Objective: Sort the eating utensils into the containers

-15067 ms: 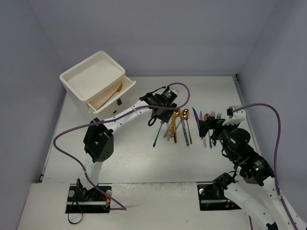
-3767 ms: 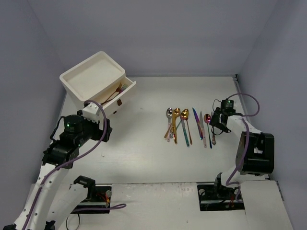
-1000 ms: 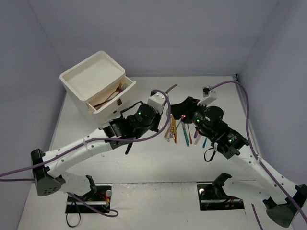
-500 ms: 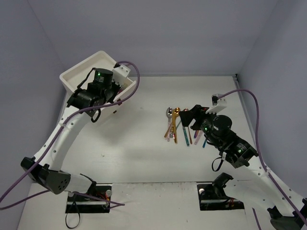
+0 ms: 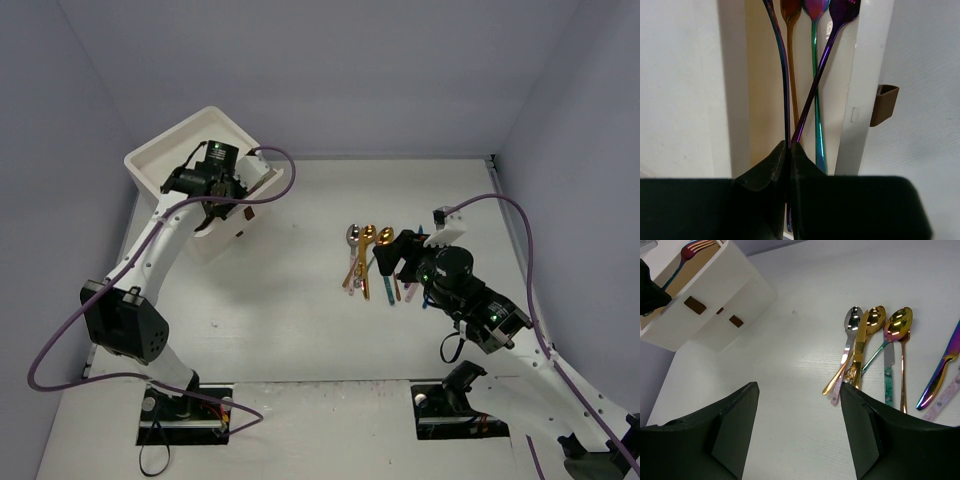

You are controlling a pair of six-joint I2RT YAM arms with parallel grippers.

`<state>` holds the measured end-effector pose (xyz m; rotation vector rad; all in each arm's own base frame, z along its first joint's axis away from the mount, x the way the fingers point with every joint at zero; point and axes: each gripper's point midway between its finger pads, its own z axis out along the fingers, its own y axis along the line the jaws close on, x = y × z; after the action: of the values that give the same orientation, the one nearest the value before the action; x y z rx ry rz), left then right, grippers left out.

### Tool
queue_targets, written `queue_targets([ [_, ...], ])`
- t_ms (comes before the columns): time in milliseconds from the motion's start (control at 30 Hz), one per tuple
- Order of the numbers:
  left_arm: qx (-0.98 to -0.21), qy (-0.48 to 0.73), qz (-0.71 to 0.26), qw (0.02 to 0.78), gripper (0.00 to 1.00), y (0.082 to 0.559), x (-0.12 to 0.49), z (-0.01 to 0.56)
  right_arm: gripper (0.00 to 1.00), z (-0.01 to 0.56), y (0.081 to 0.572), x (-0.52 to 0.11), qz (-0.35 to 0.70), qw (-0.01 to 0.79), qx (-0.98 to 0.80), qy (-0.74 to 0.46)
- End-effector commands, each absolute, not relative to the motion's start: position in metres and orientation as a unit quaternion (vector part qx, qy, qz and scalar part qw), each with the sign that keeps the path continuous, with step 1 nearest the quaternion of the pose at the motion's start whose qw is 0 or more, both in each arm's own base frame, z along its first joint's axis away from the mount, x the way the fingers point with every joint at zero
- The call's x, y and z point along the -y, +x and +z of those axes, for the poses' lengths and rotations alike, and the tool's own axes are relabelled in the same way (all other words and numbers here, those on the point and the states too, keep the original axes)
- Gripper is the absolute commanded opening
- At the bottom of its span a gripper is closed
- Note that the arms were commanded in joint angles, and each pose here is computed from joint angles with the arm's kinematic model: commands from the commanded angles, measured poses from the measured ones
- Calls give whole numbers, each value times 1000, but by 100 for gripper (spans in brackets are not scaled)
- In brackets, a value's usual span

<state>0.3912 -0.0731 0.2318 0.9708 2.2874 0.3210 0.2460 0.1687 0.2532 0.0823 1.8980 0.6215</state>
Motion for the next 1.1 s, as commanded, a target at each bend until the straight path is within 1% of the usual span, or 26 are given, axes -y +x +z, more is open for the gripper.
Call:
queue_targets([
  [0,-855,364,120,350,10,394,70,259,64,264,252,-171,269,557,-785,36],
  [100,-856,357,119,353,27,394,69,260,64,263,253,-171,268,556,-786,35],
  [167,-857,355,121,354,34,392,68,261,64,263,253,-172,268,556,-786,34],
  [300,-856,342,123,368,42,391,66,272,64,264,253,-173,269,556,-786,30],
  [433,-839,324,95,427,49,385,76,315,64,266,253,-173,269,557,-785,25],
  [467,-832,318,81,447,52,383,81,329,64,267,253,-173,269,558,-785,24],
  [533,-818,321,51,475,55,375,91,349,64,267,253,-174,269,558,-785,24],
  [633,-808,324,20,492,57,365,100,360,64,266,253,-175,270,555,-786,22],
  [733,-808,329,-11,489,58,357,110,356,64,264,253,-176,272,552,-788,21],
  [800,-813,334,-23,476,58,355,117,342,64,263,253,-176,272,551,-789,22],
  [933,-826,346,11,444,60,359,116,314,65,263,252,-178,277,548,-789,18],
  [1033,-823,350,34,446,62,365,115,311,65,261,250,-180,281,544,-791,14],
  [1067,-821,352,36,449,65,367,115,311,65,260,250,-181,281,542,-792,13],
])
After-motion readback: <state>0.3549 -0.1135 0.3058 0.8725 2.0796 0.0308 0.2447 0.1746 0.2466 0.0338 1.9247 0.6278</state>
